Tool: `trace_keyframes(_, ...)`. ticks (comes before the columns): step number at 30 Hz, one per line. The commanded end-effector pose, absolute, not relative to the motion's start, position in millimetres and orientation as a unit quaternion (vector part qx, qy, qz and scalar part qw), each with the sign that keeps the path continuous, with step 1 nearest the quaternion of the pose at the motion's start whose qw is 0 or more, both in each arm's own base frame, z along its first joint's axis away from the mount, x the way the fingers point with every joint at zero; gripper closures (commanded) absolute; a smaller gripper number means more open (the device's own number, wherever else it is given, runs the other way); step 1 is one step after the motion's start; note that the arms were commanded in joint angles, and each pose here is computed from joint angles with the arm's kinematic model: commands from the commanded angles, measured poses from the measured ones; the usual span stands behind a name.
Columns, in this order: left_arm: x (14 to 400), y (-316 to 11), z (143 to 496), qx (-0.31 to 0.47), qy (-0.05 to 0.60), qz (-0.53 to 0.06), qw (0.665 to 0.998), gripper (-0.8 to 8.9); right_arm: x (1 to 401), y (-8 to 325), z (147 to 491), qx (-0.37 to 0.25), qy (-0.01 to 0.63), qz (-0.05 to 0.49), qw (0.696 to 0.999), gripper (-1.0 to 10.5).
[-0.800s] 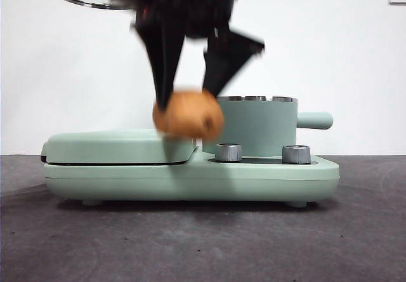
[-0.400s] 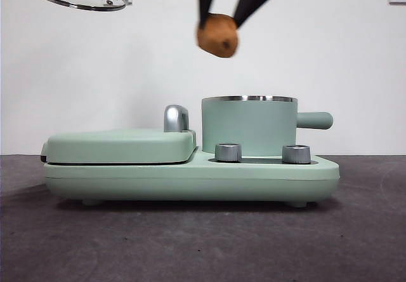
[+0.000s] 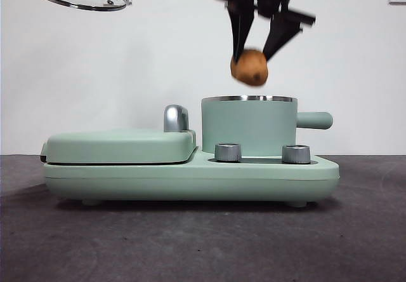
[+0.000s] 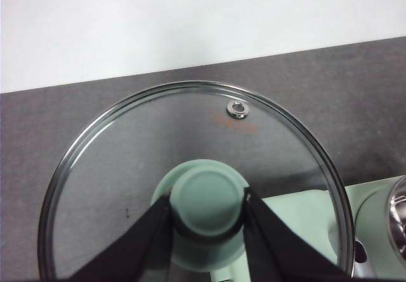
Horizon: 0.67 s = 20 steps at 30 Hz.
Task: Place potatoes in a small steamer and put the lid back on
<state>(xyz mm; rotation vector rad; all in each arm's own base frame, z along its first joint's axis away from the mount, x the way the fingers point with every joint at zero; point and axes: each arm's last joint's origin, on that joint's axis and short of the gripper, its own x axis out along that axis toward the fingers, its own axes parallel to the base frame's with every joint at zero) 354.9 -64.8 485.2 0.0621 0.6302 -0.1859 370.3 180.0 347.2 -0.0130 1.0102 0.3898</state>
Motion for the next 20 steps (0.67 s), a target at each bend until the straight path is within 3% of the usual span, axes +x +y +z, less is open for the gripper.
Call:
trace_keyframes(1,352.1,-66.2,495.2,0.027,0.279,-0.102,0.954,7.99,384.3,185.9,328.7,-0.014,0.495,0.185,0.849,7.5)
trace_keyframes(13,351.9,-66.9,494.6,0.027,0.282,-0.103,0.954,7.99,398.1,188.1,294.0,-0.020,0.544,0.170,0.821,7.4)
trace_keyframes(20,351.8,-68.5,494.4,0.028,0.282,-0.105,0.953,7.99,398.0,188.1,295.0,-0.018,0.544,0.170,0.822,5.5)
